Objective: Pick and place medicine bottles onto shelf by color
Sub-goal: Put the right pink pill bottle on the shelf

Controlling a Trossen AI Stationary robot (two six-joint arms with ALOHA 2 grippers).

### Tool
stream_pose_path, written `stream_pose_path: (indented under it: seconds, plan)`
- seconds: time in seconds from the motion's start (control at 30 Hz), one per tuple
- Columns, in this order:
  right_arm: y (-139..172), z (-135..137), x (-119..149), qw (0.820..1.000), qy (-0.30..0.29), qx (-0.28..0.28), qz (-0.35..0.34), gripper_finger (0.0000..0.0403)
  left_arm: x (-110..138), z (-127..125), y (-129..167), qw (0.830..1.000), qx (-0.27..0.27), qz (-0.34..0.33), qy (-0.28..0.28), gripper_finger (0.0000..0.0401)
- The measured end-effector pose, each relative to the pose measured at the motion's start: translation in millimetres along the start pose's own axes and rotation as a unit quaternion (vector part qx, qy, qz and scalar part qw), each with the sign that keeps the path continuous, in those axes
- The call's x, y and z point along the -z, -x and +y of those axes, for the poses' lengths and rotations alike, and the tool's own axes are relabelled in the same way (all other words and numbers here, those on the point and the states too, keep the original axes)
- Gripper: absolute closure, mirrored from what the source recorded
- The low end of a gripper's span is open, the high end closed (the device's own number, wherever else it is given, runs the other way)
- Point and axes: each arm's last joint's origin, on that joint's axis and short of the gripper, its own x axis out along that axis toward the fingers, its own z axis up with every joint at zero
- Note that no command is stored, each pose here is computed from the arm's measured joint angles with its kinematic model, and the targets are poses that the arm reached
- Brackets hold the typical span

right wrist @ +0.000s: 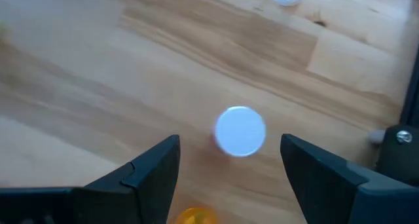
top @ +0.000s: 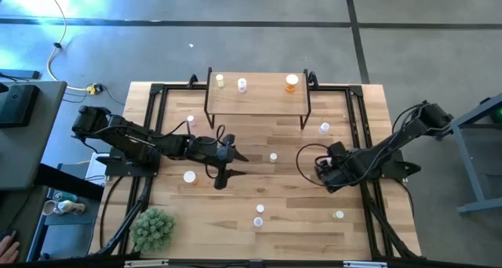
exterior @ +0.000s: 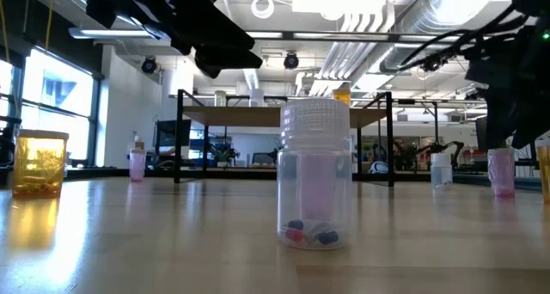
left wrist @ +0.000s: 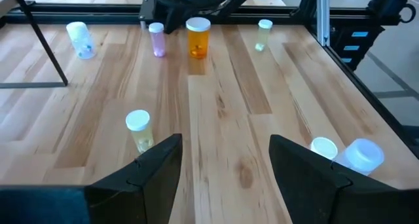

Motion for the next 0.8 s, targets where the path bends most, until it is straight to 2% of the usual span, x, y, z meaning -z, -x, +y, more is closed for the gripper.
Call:
stream_pose_path:
  seconds: [0.43,0.8]
  plan:
    - [-16.0,-5.4,6.2,1.0,-0.007,-0.007,-0.017,0.0155,-1.7,0.0,0.0,1.0,-0.001,-0.009,0.0,0.0181]
    - [-15.9,-4.6,5.8,1.0,-0.009,-0.011,-0.025,0.0259,-1.8,1.1,0.0,1.0,-0.022,-0.01,0.0,0.0181]
